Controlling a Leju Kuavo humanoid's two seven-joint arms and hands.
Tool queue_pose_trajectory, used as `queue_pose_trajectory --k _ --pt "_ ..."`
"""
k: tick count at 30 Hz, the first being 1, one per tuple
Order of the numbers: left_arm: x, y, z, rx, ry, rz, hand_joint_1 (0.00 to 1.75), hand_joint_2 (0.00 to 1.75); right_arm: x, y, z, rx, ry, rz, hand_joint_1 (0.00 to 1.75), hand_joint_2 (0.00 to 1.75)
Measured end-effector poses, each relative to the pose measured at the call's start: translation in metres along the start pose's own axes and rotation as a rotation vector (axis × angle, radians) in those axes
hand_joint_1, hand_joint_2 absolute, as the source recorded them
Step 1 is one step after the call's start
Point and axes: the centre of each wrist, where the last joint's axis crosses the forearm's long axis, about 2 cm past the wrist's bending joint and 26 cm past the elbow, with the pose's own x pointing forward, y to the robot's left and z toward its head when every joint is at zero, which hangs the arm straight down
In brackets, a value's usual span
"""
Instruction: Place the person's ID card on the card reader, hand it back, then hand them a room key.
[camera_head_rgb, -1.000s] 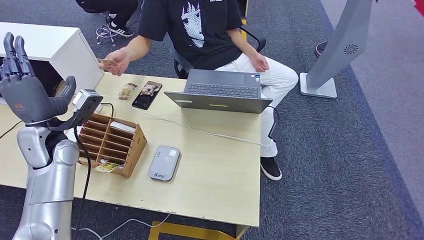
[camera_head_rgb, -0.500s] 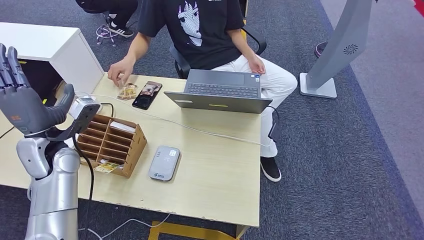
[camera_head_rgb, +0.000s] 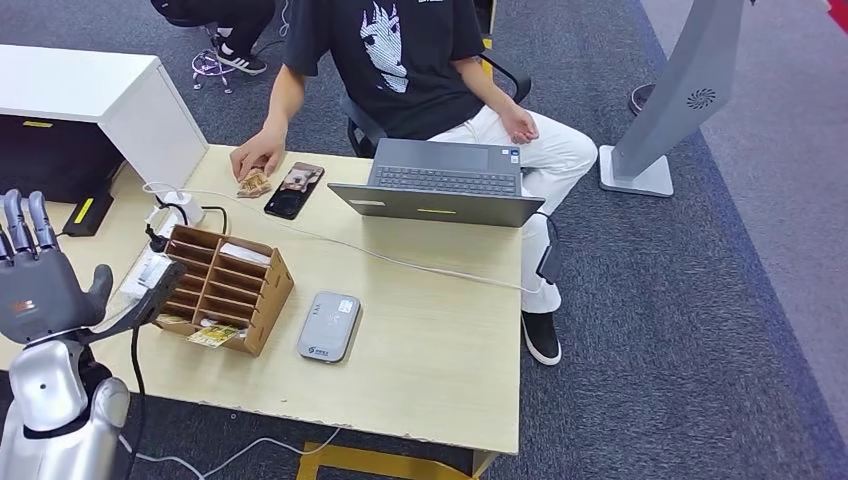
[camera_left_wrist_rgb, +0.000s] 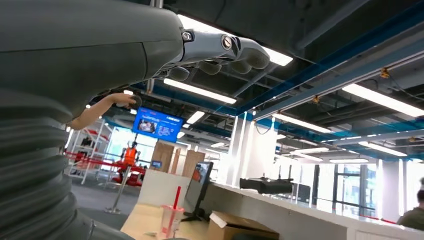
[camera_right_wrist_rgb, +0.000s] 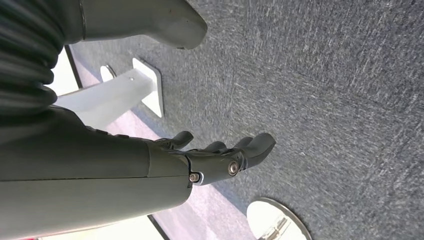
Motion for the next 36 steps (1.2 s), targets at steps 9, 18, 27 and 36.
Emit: queue_pose_trajectory --k 9,18,27,36 --pt "-0.035 0.017 0.052 -0.087 0.071 -0.095 0.0 1.75 -0.005 0.002 0.0 0.009 0.03 -0.025 0.0 1.75" --pt "-0.061 0.02 0.07 -0.16 0.125 -0.165 0.0 1.75 -0.006 0.002 0.0 0.011 0.033 -0.017 0.0 1.75" --pt "-0.11 0.025 0.089 -0.286 0.232 -0.27 0.0 1.75 -0.005 0.003 0.0 0.012 0.036 0.003 0.0 1.75" --pt "-0.152 0.021 0.12 -0.498 0.403 -0.343 0.0 1.75 -0.004 0.004 0.001 0.024 0.032 0.025 0.0 1.75"
